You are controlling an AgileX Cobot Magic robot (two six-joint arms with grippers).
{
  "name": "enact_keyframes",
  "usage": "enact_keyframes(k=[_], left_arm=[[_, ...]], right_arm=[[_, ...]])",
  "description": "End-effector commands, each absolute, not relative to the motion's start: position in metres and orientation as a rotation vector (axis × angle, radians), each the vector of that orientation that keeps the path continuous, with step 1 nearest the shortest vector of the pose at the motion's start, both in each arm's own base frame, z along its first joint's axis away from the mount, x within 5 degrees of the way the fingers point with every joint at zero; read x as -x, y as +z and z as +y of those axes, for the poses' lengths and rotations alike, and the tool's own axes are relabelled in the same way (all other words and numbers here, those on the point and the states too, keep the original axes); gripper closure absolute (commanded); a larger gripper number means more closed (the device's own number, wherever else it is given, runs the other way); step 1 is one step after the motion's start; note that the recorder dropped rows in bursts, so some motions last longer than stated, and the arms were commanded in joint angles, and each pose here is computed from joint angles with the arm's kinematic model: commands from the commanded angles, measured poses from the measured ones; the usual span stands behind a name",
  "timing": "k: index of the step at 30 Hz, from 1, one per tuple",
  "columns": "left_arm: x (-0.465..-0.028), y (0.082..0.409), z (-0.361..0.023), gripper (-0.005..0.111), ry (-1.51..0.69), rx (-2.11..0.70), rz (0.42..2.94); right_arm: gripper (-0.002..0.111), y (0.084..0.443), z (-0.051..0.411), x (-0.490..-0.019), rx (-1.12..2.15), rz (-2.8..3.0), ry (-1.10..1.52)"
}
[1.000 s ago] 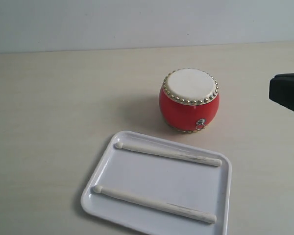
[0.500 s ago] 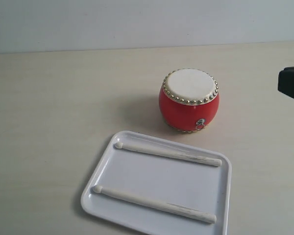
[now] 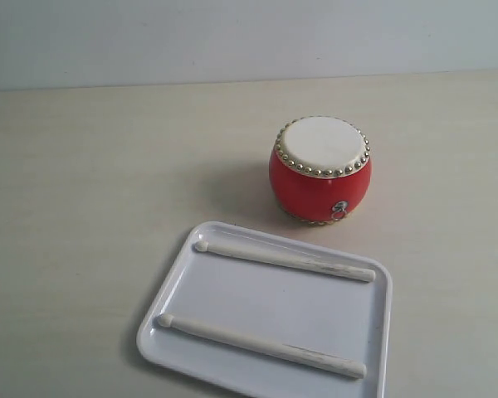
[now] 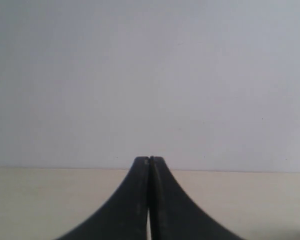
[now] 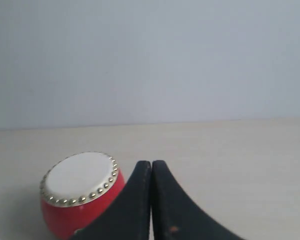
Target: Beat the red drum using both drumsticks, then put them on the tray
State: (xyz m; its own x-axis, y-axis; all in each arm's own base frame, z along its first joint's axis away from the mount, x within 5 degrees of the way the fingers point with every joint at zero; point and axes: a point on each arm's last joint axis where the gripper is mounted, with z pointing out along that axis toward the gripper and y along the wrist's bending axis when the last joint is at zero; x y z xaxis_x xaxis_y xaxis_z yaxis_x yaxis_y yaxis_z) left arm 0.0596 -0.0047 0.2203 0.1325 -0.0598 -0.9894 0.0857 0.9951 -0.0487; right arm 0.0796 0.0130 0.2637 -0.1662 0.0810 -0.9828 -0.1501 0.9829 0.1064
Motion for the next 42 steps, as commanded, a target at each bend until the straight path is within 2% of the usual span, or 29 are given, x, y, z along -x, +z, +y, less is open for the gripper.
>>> enact_keyframes(k=[1,12,42], left_arm=[[-0.059,0.219,-0.005,0.107,-0.108,-0.03,1.436],[-0.059,0.219,-0.005,0.107,-0.108,-0.03,1.436],[-0.059,0.219,-0.005,0.107,-0.108,-0.03,1.436]], right_arm=[[0.108,0.252,0.004,-0.067,-0.031,1.654,0.15],[0.108,0.207,0.006,-0.056,-0.125,1.55,0.292],[0.108,0.202,0.005,-0.056,-0.061,1.605,0.215]])
